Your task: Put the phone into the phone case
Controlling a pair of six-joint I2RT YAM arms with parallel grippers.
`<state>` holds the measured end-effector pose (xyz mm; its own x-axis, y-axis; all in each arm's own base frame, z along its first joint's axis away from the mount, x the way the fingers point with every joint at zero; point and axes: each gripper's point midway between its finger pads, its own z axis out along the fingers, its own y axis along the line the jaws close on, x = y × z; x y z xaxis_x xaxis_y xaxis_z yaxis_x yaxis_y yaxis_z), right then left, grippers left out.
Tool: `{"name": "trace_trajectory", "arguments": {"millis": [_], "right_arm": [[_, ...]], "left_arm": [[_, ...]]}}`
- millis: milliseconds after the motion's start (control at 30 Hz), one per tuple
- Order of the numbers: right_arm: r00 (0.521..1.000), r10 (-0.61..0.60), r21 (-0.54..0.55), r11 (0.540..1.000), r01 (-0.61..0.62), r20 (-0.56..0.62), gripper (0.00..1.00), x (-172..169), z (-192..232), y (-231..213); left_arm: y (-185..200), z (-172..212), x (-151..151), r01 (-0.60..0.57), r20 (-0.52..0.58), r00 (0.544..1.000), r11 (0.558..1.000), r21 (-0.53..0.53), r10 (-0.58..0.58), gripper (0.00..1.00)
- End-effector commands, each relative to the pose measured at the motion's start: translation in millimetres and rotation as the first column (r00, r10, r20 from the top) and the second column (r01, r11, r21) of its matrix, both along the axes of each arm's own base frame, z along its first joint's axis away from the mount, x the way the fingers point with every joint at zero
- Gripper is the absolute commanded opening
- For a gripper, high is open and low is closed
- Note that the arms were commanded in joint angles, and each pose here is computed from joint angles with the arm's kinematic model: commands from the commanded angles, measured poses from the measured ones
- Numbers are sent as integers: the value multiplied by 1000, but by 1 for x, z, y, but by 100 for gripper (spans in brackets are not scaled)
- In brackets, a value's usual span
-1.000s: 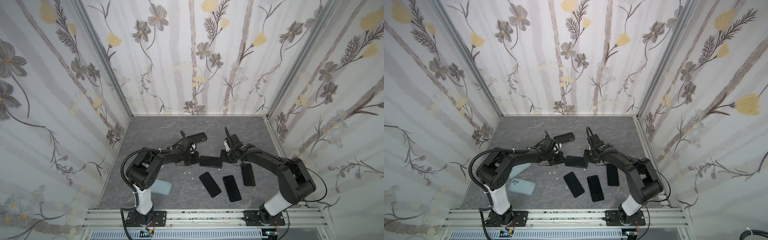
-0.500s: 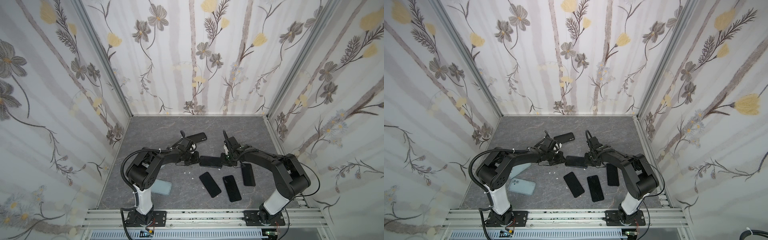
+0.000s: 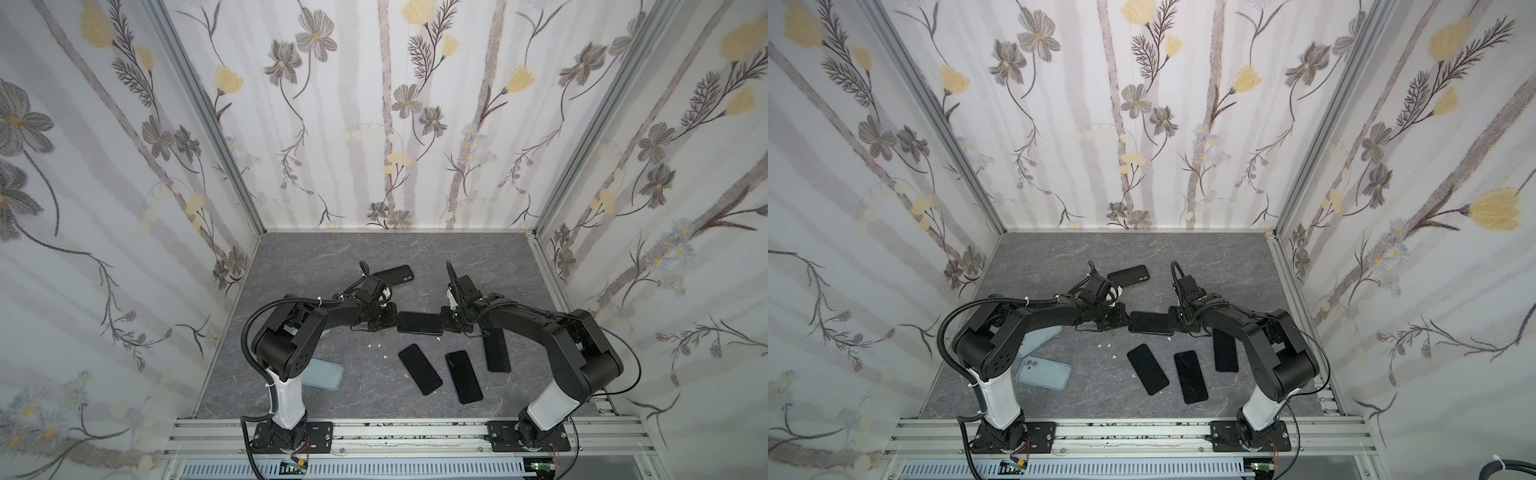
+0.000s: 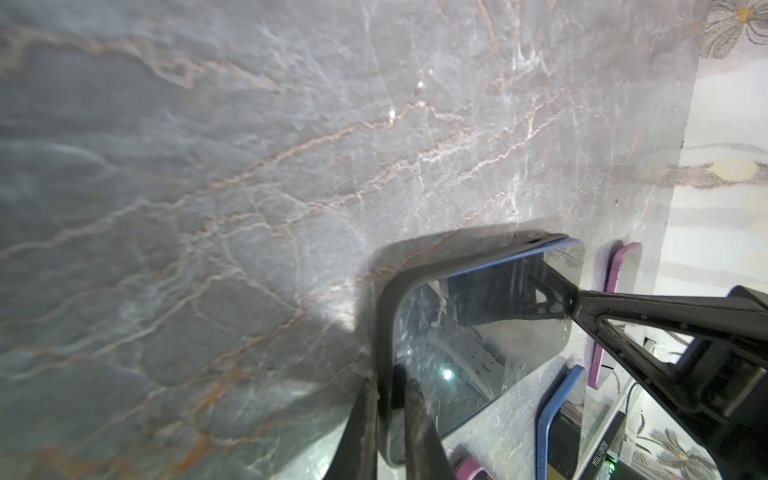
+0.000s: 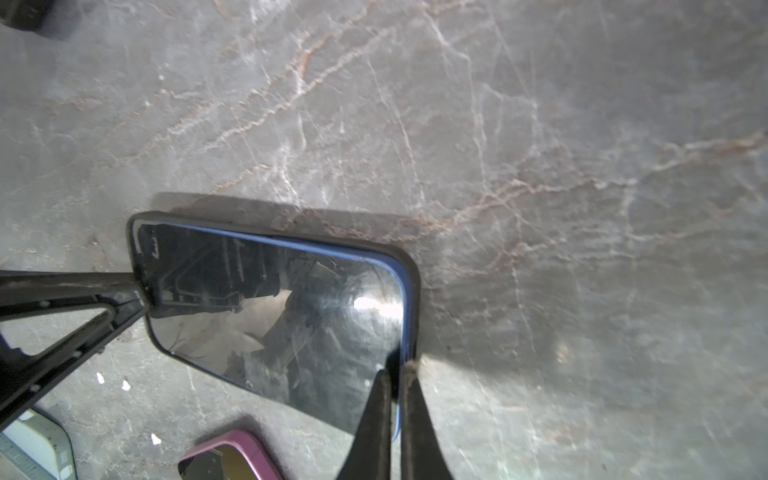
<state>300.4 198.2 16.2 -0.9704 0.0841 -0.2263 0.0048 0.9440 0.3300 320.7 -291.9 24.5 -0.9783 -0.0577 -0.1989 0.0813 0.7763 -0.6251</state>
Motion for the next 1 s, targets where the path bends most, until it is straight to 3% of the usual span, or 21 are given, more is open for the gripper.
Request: {"name": "trace_trajectory", "arguments": {"millis": [0,267,500,800,967], "right_arm": [[982,22,-84,996,-38,-190,7,-46,-44,-14],[976,27,-112,992,-52,-218,8,-53,-54,-16],[985,31,-104,993,-50,-169,8,-39,-33,-9],[1000,22,-38,999,-22,7,12,8,42,13],[992,40,16,999,-42,117,16,30,89,27]], "left_arm": [[-7,3,-1,14,0,1000,999,-39,-14,12],[-8,3,-1,15,-3,1000,999,-39,-16,12],[-8,5,1,16,3,1000,999,-40,-16,12],[6,42,33,-29,93,995,995,-98,39,14],[13,52,44,-22,162,986,999,-22,26,18]]}}
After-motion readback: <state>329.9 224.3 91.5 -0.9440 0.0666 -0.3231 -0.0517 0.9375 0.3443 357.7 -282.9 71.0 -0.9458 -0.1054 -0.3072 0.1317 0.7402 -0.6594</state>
